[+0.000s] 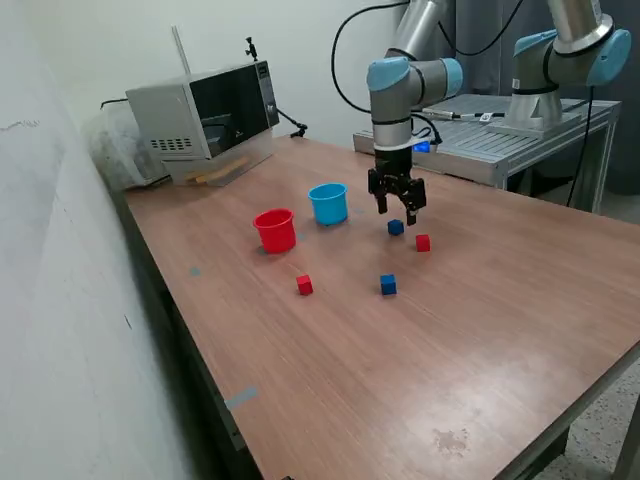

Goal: Place red objects in the red bin, and blue objects in the blue bin.

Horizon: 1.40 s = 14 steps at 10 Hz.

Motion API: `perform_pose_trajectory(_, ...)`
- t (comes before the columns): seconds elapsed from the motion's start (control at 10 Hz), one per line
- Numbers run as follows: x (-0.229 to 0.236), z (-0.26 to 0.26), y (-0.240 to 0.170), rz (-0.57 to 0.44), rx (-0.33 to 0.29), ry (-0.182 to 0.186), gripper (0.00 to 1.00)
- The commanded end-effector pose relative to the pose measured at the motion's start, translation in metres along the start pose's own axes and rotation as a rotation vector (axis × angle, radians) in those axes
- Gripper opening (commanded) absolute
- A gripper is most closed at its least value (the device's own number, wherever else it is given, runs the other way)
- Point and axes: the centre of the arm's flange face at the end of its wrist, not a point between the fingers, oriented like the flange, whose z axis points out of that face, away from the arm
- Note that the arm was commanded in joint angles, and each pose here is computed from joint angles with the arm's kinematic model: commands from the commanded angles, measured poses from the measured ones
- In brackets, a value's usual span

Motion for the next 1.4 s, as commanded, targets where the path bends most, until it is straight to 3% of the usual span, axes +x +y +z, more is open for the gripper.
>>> perform_pose_trajectory(0.0, -0.005, 0.001, 0.003, 0.002, -0.013, -0.032, 0.0)
perform_pose_trajectory(0.8, -0.005, 0.003, 0.001, 0.0, -0.003, -0.035, 0.0)
perform_pose_trajectory(1.0, -0.006, -0.008, 0.001, -0.002, -0.012, -0.067, 0.0)
perform_pose_trajectory(1.3, -0.008, -0.058, 0.007, -0.002, -0.09, -0.1, 0.0)
